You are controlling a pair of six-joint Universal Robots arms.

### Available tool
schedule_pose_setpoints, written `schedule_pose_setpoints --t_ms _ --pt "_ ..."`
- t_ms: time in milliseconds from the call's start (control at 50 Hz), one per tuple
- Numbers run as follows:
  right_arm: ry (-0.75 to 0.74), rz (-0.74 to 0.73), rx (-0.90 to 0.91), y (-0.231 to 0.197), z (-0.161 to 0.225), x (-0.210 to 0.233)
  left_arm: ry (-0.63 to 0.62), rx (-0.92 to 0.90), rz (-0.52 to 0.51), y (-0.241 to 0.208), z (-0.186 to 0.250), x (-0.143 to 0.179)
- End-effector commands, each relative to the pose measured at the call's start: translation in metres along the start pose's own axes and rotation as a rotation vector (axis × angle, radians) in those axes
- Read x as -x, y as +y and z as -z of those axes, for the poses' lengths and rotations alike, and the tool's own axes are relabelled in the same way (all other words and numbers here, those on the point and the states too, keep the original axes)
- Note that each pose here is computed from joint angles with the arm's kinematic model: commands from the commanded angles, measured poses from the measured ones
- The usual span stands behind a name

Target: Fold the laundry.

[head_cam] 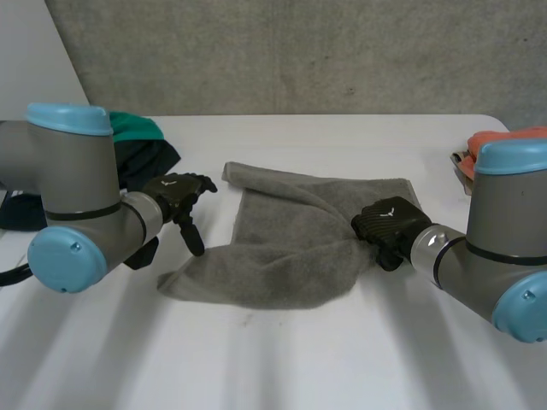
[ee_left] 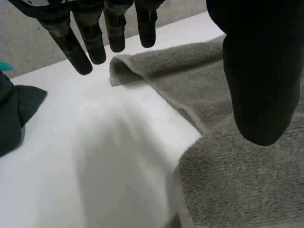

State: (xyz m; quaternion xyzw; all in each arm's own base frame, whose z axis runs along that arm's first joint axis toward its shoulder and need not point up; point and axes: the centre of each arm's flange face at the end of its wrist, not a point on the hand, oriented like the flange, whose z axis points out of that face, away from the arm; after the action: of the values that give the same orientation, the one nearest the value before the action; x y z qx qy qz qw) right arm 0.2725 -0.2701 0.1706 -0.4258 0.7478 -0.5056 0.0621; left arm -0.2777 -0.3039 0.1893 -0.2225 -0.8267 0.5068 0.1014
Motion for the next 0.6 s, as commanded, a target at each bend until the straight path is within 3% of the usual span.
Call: schedule_pose_setpoints --t_ms 20,160,240,600 --pt "-0.023 -0.097 0.034 -0.006 0.019 0.008 0.01 0.041 -0.005 0.009 -0.002 -0.008" --pt "-0.038 -0.21 0.011 -0.017 0.052 0.03 0.042 0.085 -0.045 0.027 -0.009 -0.029" --pt "-0.046 -0.254 -0.001 -0.019 0.067 0.043 -0.01 0.094 -0.069 0.032 -0.012 -0.034" --pt "-0.06 -0.261 0.002 -0.016 0.081 0.055 -0.064 0.086 -0.18 0.036 -0.026 -0.038"
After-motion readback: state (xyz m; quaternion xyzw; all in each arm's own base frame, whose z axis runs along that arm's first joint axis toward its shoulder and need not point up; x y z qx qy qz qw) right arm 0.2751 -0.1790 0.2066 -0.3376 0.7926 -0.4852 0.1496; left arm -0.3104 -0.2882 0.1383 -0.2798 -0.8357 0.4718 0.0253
